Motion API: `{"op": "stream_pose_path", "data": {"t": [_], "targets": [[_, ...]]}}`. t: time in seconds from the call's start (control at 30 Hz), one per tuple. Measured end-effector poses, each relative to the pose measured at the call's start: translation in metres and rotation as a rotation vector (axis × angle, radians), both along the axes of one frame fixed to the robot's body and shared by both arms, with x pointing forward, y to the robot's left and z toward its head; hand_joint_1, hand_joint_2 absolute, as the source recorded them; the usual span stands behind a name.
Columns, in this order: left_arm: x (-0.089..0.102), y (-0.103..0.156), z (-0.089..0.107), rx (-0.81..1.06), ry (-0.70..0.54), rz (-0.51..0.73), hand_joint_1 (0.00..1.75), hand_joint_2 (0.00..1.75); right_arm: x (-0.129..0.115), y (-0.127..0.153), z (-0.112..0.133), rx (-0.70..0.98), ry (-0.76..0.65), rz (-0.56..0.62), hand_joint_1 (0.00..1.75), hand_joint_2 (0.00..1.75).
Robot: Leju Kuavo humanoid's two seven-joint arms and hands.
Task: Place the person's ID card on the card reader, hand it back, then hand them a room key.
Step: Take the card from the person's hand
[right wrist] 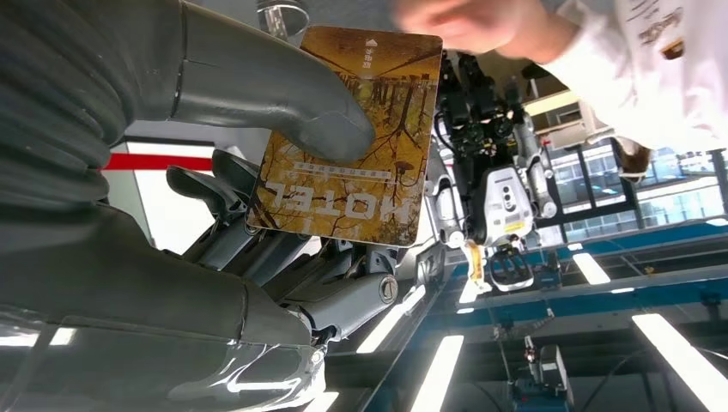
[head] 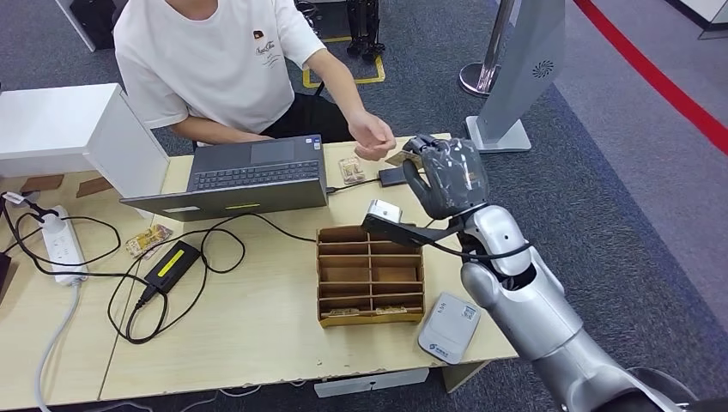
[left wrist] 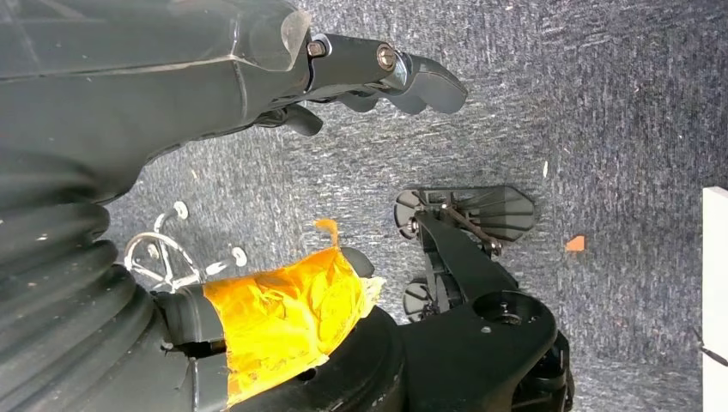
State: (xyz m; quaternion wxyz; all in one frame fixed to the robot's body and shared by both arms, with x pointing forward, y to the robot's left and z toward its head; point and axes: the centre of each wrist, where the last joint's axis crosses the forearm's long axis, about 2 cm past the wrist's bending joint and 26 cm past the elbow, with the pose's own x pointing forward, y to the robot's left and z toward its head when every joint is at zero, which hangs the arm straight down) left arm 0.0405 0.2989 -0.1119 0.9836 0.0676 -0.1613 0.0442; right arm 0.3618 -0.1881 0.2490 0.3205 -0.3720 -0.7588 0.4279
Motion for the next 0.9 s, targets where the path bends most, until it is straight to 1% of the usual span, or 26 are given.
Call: {"op": "stream_pose_path", "data": {"t": [0.17,0.23,0.37,0.5,0.7,0.9], "targets": [[-0.001,0.000,0.000,0.005,0.009,0.014,0.00,1.75,-0.016,-0.004,-0.017,0.015,-0.008,0.024,1.75,1.75],[-0.001,0.000,0.000,0.009,0.015,0.020,0.00,1.75,-0.025,-0.009,-0.025,0.020,-0.033,0.026,1.75,1.75],[-0.004,0.000,0.000,0.018,0.022,0.035,0.00,1.75,-0.054,-0.025,-0.045,0.042,-0.103,0.027,1.75,1.75],[-0.005,0.000,0.000,0.022,0.024,0.058,0.00,1.75,-0.082,-0.039,-0.061,0.048,-0.134,0.024,1.75,1.75],[-0.005,0.001,0.000,0.026,0.031,0.086,0.00,1.75,-0.112,-0.057,-0.076,0.001,-0.202,-0.022,1.75,1.75],[-0.006,0.001,0.000,0.036,0.047,0.108,0.00,1.75,-0.139,-0.067,-0.095,-0.006,-0.185,-0.054,1.75,1.75]]}}
